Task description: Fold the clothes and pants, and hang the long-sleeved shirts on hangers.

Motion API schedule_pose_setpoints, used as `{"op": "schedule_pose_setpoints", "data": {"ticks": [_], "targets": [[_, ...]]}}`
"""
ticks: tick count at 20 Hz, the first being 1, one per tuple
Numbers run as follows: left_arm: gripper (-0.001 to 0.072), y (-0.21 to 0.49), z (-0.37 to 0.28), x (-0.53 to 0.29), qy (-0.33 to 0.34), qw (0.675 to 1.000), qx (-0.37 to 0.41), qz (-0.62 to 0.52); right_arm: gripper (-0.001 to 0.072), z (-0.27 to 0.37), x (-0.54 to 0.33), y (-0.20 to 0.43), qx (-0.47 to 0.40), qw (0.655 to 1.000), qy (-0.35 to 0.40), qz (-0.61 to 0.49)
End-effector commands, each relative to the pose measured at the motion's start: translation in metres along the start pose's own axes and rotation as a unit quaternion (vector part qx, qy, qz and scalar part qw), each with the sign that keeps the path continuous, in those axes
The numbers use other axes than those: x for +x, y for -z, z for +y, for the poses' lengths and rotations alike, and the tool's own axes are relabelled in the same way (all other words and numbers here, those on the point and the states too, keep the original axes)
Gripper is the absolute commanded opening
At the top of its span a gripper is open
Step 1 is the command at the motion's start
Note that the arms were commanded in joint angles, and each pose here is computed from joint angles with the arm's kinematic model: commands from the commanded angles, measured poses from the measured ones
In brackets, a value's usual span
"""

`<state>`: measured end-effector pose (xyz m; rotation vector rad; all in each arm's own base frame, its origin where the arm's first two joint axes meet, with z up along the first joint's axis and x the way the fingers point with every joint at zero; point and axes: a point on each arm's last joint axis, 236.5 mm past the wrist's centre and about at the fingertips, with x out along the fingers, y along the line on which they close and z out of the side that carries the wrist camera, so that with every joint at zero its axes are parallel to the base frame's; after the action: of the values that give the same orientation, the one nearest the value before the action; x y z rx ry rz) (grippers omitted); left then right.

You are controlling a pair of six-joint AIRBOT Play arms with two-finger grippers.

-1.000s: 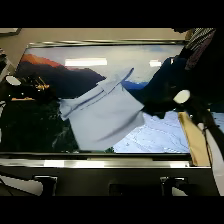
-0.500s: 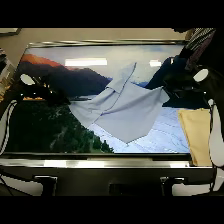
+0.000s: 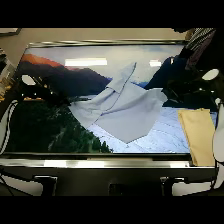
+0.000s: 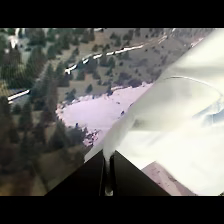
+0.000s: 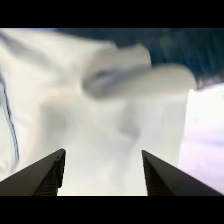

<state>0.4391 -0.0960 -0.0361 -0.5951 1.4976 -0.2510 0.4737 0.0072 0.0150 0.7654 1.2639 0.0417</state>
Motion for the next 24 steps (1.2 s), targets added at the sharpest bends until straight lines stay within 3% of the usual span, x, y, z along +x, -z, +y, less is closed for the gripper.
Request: {"op": "schedule_pose_setpoints", "data": {"ticks": [1, 10, 13, 24], "targets": [[0.0021, 0.004, 0.008, -0.005, 0.000, 1.000, -0.005, 0.010, 0.0646, -0.009, -0.041, 0.062, -0.056, 0.994, 0.003, 0.094], [0.0022, 0.004, 0.019, -0.012, 0.001, 1.000, -0.019, 0.014, 0.0667, -0.024, 0.034, 0.259, 0.047, 0.987, 0.034, 0.150], [0.0022, 0.004, 0.018, -0.012, 0.000, 1.000, -0.018, 0.015, 0.0676, -0.025, 0.060, 0.298, 0.081, 0.985, 0.053, 0.146], [0.0022, 0.004, 0.018, -0.011, 0.000, 1.000, -0.018, 0.014, 0.0660, 0.010, 0.090, 0.273, 0.112, 0.993, 0.013, 0.040]]}}
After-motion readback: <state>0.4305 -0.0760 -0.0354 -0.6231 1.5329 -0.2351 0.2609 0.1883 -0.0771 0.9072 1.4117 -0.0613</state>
